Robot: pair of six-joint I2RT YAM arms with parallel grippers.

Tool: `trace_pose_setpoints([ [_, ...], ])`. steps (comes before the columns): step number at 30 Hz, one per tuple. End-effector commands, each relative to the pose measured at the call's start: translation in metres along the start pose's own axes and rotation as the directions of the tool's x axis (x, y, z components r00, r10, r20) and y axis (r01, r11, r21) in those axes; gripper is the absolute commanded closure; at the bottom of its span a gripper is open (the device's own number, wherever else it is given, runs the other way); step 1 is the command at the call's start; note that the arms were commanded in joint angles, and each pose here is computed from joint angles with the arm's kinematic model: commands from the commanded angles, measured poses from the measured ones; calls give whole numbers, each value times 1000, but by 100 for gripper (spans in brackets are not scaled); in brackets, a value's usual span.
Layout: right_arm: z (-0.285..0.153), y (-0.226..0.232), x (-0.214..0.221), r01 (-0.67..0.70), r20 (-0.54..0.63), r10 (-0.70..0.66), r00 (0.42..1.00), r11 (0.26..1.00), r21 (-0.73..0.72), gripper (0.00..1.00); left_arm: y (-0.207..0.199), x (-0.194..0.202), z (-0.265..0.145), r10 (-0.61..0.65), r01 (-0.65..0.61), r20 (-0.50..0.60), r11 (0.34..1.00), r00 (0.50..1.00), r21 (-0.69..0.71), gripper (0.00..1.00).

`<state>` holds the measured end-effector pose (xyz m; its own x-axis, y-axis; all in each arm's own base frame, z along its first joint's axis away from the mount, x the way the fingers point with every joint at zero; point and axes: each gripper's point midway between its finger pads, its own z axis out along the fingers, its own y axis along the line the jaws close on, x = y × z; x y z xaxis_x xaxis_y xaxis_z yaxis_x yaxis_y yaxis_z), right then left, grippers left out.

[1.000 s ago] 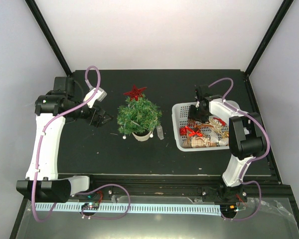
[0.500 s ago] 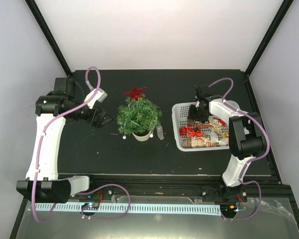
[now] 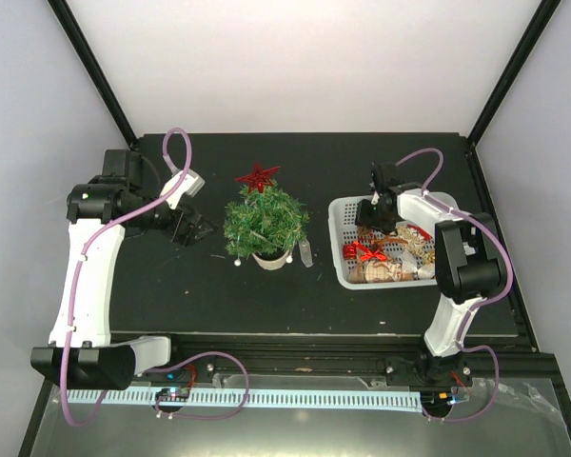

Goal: Decorate the small christmas tree

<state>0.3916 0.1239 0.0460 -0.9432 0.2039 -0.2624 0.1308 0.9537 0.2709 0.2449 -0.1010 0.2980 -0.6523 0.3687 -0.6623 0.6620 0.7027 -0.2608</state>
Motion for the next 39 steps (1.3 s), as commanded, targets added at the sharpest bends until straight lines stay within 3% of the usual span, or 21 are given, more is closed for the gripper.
trace_pose_setpoints([
  [1,16,-7,27,-1,-104,4,995,1000,29,44,-9,3,-4,9,-9,9,1000,1000,27,13],
  [8,14,-11,32,3,-111,2,994,999,50,54,-9,3,-2,7,-7,8,999,1000,39,13],
  [39,-52,-4,12,0,26,-1,1000,998,59,61,-6,-2,0,8,-9,18,999,1000,43,12],
])
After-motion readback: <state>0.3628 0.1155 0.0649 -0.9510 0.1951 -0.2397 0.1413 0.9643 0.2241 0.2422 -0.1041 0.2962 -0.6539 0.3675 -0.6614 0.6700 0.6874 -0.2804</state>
